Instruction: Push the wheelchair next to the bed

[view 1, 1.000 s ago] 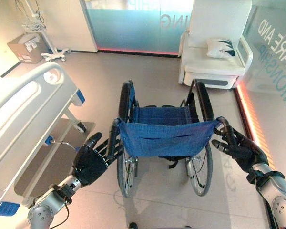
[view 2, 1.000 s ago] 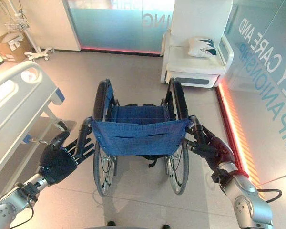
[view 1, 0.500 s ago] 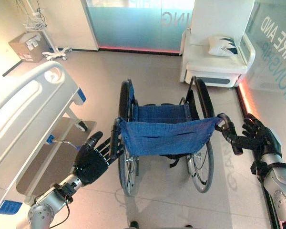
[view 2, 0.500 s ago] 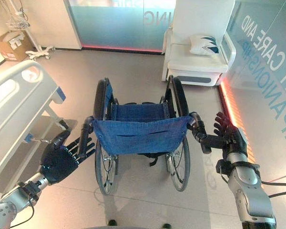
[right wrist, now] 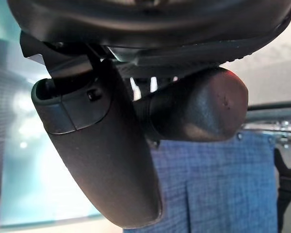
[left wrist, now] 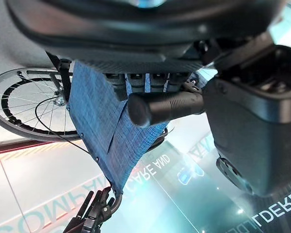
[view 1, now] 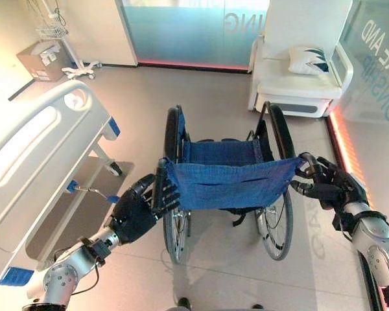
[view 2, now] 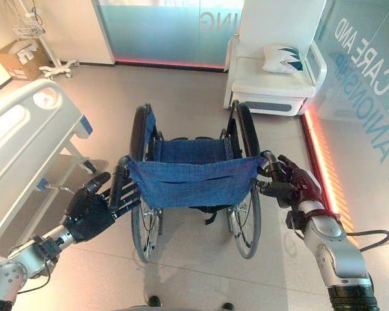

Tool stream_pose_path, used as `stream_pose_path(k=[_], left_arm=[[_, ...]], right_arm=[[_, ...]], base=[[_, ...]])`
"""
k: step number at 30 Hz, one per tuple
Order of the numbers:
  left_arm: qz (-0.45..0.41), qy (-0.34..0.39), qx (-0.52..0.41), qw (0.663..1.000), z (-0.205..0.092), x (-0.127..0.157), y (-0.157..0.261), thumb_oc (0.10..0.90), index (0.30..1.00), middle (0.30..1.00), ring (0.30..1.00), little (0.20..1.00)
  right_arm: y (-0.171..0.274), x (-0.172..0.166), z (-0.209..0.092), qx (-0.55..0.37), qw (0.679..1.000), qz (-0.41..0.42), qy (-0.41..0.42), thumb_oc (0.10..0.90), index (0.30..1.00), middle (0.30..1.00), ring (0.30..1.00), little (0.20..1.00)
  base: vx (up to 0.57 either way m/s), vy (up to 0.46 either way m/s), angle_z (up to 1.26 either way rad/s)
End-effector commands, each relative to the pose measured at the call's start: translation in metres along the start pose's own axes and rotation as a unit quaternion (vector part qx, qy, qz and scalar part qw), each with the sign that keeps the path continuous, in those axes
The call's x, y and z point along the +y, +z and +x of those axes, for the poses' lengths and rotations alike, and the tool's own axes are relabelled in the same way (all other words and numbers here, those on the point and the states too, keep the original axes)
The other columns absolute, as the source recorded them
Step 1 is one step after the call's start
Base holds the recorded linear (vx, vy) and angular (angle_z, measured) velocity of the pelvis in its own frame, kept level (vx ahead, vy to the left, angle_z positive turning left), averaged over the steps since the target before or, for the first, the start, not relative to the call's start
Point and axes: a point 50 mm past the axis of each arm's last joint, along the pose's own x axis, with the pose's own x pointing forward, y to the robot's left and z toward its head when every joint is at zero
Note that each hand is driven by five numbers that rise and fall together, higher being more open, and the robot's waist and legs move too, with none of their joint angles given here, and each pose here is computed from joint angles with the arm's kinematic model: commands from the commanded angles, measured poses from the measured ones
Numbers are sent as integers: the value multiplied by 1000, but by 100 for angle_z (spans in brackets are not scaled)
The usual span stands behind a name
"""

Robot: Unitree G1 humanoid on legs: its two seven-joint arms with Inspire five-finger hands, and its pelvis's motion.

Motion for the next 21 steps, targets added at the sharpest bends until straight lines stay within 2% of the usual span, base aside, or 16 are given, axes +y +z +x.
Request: stream_pose_path(k=[1,11,16,21], left_arm=[[44,-86,-68,993,10,-23,48,800,900,900,900,900],[68,-115,-47,990,15,-32,55,800,900,900,900,900],[125,-120,18,985,17,-35,51,800,900,900,900,900],[148,-149,21,977,18,-43,55,800,900,900,900,900]], right_arm=[[44,-13,7,-55,997,-46,2,800,900,900,900,900],[38,-14,11,-4,996,-86,11,800,900,900,900,900],[42,-14,11,-1,996,-88,18,800,900,900,900,900],[43,-12,10,-1,996,-86,21,800,900,900,900,900]], base=[[34,-10,3],[13,-2,1],[0,0,0],[0,0,0]])
